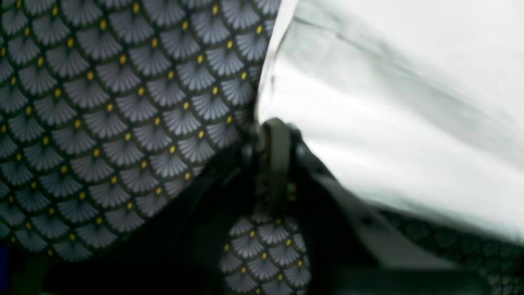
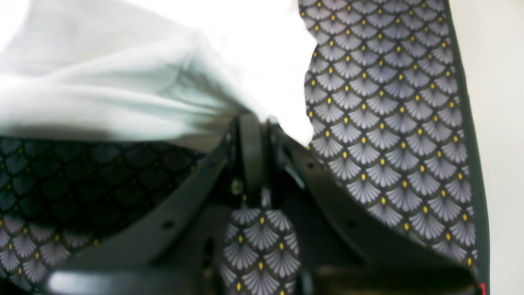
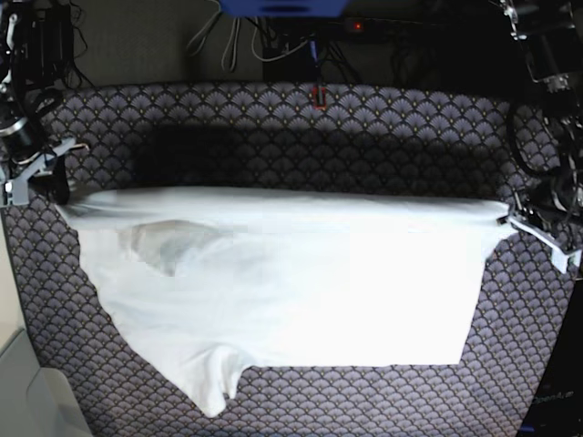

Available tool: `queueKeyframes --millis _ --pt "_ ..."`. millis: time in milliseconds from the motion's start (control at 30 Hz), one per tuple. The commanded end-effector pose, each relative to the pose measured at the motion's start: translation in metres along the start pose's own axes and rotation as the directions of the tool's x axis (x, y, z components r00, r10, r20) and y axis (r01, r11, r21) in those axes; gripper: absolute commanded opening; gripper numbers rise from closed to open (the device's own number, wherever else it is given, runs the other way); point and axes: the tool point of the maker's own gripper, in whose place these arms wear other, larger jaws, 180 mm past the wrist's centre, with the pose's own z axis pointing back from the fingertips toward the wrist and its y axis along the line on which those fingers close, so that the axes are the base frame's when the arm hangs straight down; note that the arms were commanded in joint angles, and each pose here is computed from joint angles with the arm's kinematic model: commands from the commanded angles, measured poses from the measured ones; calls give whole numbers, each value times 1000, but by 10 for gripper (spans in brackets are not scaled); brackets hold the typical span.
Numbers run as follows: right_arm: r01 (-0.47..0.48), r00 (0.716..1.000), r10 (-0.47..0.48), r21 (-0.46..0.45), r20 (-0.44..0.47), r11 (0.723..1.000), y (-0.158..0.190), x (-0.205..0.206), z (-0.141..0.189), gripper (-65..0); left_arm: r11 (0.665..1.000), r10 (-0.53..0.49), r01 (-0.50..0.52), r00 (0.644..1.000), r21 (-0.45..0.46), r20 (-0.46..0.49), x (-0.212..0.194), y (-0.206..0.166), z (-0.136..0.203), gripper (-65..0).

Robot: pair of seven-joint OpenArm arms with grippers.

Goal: Fold the T-shirt properly
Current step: 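Lay the edge down and open both grippers, releasing the shirt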

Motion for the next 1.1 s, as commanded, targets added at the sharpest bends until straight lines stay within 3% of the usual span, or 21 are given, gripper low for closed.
queueKeyframes --millis 0,667,867,1067 --pt "-25 999 26 -22 35 999 -8 11 5 -650 999 -25 22 998 44 51 14 11 11 -646" --pt "36 997 -37 -13 -66 999 5 -37 19 -650 997 -44 47 998 68 -47 -32 19 8 -646" --pt "-1 992 16 121 -124 993 27 -59 27 -650 995 -49 58 993 85 -107 -58 28 8 -646" --pt "35 984 -15 111 -178 993 25 -82 33 -650 994 -47 63 986 94 -161 -82 34 9 -646"
